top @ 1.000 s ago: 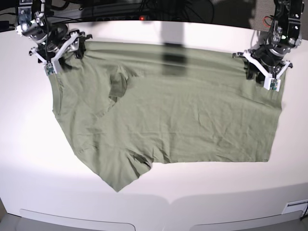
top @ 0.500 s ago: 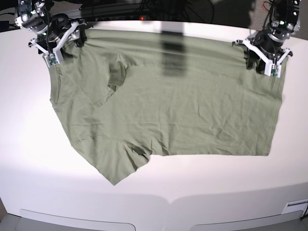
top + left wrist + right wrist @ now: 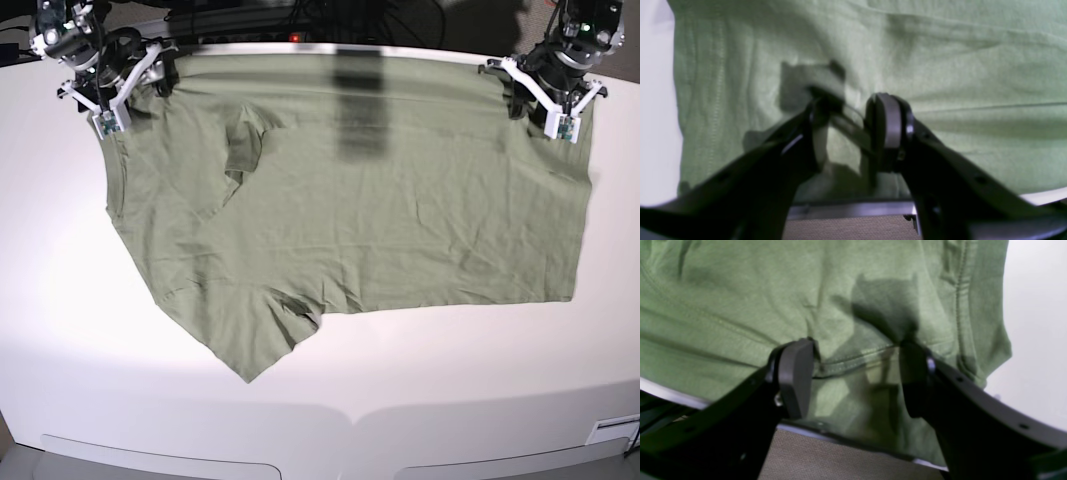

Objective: Fold the T-shirt properly
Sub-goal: 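Drag the folded edge back toward the robot with both grippers, then release the folded edge and raise both grippers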

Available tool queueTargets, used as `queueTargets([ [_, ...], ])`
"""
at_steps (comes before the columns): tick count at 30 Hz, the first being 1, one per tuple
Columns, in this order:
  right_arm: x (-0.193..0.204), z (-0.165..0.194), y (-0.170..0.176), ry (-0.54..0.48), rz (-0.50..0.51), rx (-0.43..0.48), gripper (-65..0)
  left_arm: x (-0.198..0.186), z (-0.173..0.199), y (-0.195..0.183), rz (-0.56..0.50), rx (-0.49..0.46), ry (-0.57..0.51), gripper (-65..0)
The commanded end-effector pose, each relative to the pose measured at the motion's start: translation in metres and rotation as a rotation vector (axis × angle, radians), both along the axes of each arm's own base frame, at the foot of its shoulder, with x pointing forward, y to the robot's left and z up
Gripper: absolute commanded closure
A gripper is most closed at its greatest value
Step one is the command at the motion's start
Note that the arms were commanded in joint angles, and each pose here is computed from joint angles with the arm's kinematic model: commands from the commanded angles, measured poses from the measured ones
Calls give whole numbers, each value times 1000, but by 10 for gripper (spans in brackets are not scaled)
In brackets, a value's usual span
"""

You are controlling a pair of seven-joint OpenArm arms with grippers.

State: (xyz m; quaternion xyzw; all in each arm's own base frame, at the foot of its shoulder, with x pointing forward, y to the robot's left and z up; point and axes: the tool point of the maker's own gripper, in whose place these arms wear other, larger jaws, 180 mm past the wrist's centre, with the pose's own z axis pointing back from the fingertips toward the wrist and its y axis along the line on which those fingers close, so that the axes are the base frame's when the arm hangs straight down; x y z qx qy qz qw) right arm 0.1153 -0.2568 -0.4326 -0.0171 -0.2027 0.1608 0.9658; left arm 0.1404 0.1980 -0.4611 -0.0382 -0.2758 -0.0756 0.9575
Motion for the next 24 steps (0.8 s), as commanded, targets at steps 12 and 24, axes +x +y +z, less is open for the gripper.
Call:
queueTargets([
  [12, 35, 32, -6, -108, 11, -85, -395, -47, -25, 10, -48, 92, 177, -230],
  [24, 68, 46, 0, -194, -3, -38, -395, -15, -17, 9, -45, 90, 104, -230],
])
